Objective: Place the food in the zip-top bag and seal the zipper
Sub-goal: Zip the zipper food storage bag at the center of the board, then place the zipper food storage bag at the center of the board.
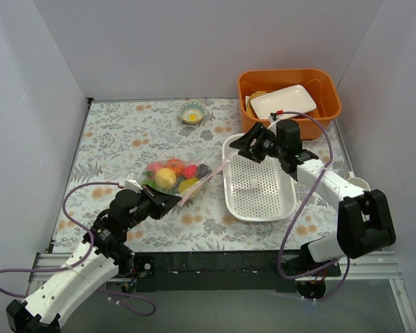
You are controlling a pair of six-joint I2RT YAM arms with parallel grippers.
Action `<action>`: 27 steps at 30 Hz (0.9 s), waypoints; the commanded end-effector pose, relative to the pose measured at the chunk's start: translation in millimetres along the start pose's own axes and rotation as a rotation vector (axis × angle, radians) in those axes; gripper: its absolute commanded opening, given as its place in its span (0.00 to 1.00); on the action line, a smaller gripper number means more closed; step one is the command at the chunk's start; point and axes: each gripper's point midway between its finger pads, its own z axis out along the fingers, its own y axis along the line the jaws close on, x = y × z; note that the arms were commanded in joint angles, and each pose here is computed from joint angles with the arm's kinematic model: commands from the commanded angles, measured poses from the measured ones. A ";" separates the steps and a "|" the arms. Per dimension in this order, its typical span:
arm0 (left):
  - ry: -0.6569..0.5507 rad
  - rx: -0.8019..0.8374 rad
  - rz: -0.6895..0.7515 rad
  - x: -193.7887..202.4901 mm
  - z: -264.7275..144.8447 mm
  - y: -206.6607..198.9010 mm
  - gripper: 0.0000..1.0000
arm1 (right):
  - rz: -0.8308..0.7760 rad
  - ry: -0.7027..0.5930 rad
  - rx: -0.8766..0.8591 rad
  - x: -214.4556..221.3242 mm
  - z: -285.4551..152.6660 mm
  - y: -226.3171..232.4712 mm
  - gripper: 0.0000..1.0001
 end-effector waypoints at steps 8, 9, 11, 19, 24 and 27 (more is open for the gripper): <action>0.003 0.028 -0.043 0.2 2.3 -4.8 0.00 | -0.001 0.039 0.042 28.3 -9.7 -5.9 0.68; 0.006 0.031 -0.039 0.5 2.3 -5.9 0.00 | 0.003 0.047 0.044 31.2 -8.3 -6.4 0.67; 0.009 0.030 -0.038 0.8 2.6 -6.5 0.00 | 0.003 0.064 0.039 39.6 -4.2 -5.1 0.66; 0.009 0.037 -0.034 0.8 1.9 -8.1 0.00 | 0.018 0.127 0.039 56.3 11.1 -3.3 0.49; 0.018 0.041 -0.032 2.0 2.6 -9.8 0.00 | 0.017 0.166 0.028 67.0 20.4 1.0 0.40; 0.026 0.040 -0.025 3.3 3.2 -9.6 0.00 | 0.010 0.165 0.022 65.1 24.0 3.4 0.23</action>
